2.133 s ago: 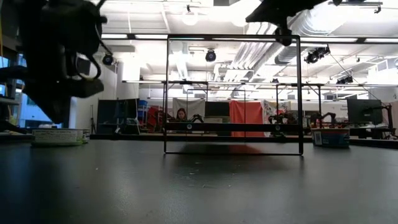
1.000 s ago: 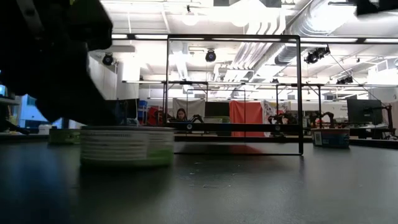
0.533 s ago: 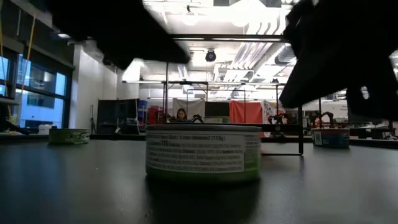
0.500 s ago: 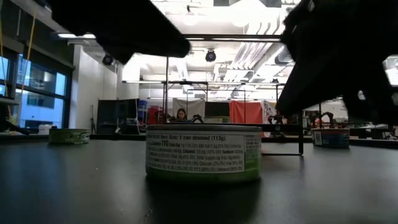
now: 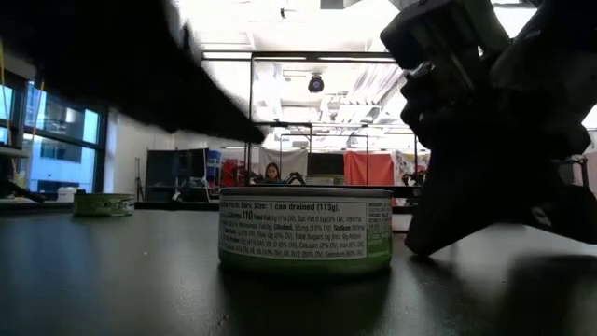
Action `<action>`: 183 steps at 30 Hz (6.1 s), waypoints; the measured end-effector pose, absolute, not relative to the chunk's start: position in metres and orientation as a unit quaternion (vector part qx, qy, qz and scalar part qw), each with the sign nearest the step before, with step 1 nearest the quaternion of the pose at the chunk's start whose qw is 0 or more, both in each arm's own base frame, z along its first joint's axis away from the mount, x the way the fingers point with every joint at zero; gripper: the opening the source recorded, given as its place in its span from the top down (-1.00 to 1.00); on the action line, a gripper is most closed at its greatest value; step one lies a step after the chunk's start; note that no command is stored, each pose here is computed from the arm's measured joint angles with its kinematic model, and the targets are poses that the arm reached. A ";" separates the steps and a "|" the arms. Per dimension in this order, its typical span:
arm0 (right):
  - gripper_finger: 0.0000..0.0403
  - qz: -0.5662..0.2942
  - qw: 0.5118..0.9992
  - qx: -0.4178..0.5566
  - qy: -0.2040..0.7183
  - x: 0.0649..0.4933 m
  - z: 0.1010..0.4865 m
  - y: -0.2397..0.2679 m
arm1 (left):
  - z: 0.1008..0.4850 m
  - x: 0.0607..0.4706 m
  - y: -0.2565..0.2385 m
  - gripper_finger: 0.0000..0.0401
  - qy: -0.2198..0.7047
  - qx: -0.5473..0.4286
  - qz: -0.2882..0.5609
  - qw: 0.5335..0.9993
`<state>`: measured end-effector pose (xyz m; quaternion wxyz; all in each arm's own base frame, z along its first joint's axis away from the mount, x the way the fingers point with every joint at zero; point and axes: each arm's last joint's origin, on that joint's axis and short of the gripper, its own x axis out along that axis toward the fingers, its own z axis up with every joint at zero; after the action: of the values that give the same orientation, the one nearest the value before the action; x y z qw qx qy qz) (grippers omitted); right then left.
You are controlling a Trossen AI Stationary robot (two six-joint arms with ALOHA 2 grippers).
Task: Stack canned seafood by type on shelf
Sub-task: Put the white-green tuna can on the shelf
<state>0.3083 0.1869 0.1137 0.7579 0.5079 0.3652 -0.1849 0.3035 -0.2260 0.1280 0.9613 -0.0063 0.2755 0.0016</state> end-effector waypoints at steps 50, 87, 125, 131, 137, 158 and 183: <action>0.87 0.236 0.878 0.008 0.417 0.397 0.299 0.207 | 0.205 0.216 -0.215 1.00 0.337 -0.049 0.102 0.935; -0.47 0.410 0.670 -0.434 0.441 0.448 0.202 0.237 | 0.221 0.202 -0.226 1.00 0.266 -0.218 0.133 0.929; 0.44 -0.215 0.846 -0.240 0.425 0.401 0.395 0.068 | 0.286 0.197 -0.140 1.00 0.308 -0.028 0.084 0.947; 0.44 -0.298 0.768 -0.188 0.535 0.381 0.377 0.014 | 0.279 0.232 -0.142 1.00 0.282 -0.024 0.057 0.957; 0.44 -0.273 0.752 -0.158 0.579 0.351 0.331 -0.008 | 0.263 0.244 -0.137 1.00 0.319 -0.033 0.071 0.944; 0.44 -0.098 0.855 -0.234 0.452 0.272 0.261 -0.070 | 0.271 0.289 -0.052 1.00 0.030 -0.314 -0.004 0.949; -0.07 -0.045 0.836 -0.303 0.455 0.306 0.225 -0.081 | 0.333 0.226 -0.016 1.00 -0.050 -0.186 0.047 0.980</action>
<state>0.3056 -0.0808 0.2253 0.8360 -0.3027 0.4554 -0.0452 0.2260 -0.0157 0.3333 0.9802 -0.1859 -0.0497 0.0469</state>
